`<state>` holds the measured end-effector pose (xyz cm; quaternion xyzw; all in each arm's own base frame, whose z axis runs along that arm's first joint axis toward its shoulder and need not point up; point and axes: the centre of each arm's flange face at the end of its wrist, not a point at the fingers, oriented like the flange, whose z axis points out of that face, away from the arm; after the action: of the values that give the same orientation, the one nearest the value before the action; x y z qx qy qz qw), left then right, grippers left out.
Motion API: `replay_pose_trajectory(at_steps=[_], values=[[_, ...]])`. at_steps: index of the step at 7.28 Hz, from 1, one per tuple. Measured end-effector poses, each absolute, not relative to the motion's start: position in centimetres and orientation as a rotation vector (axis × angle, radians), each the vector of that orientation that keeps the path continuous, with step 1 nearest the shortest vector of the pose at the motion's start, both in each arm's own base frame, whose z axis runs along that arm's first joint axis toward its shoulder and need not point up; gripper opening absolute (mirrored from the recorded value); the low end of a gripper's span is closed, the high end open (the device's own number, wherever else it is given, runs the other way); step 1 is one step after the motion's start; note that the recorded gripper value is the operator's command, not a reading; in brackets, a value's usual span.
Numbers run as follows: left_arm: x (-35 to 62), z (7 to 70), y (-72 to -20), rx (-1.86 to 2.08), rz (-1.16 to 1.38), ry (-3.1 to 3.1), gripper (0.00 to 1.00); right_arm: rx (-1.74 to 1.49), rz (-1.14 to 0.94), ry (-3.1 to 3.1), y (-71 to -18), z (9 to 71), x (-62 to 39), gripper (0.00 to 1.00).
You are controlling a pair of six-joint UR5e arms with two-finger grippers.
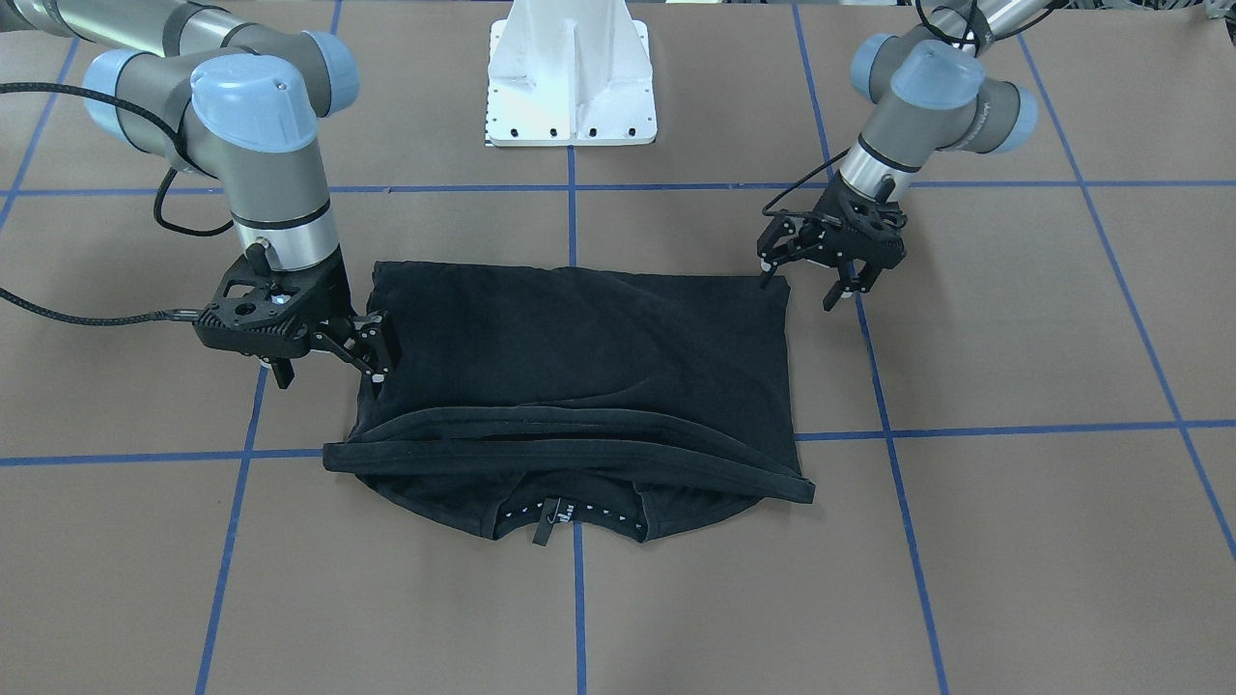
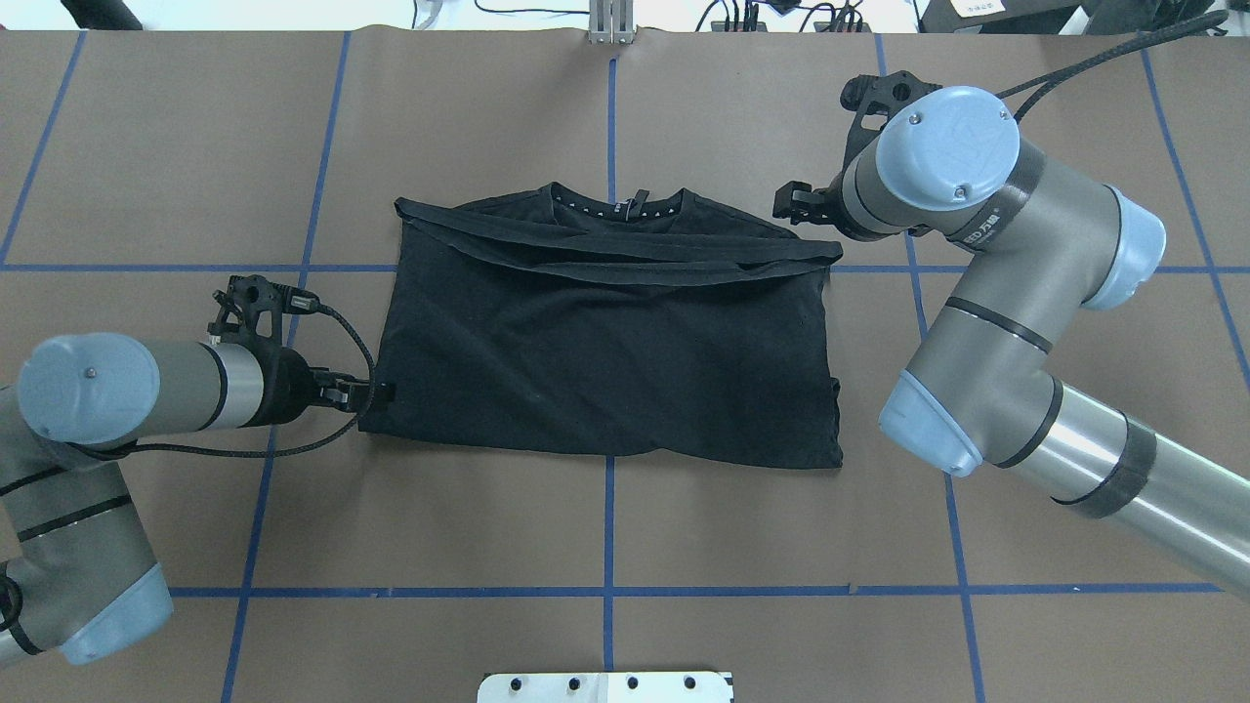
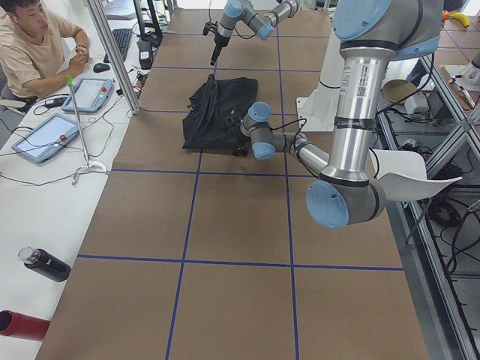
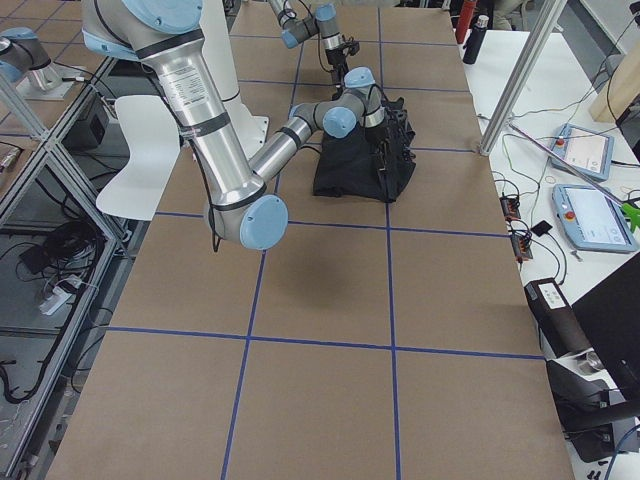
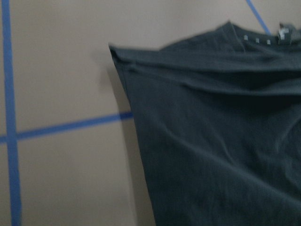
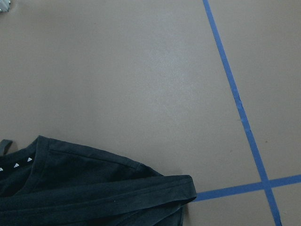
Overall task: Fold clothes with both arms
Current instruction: 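Move the left gripper to the folded shirt's side edge while the right gripper withdraws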
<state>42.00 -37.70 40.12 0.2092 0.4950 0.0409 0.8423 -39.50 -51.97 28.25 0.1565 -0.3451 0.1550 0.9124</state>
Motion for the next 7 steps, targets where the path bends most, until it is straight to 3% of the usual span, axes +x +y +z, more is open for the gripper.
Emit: replay_pose_trajectory(at_steps=[2, 4, 6, 7], values=[[43.7, 40.3, -35.5, 0.417, 0.08, 1.075, 0.6, 0.323, 0.321, -0.714, -51.9, 28.1, -39.6, 1.0], [44.0, 40.4, -34.9, 0.406, 0.076, 1.085, 0.45, 0.323, 0.321, -0.714, -51.9, 28.1, -39.6, 1.0], [44.0, 40.6, -34.8, 0.402, 0.074, 1.084, 0.0, 0.325, 0.32, -0.713, -51.8, 28.1, -39.7, 1.0], [44.0, 40.6, -34.8, 0.403, 0.074, 1.084, 0.0, 0.329, 0.319, -0.71, -51.7, 28.1, -39.8, 1.0]])
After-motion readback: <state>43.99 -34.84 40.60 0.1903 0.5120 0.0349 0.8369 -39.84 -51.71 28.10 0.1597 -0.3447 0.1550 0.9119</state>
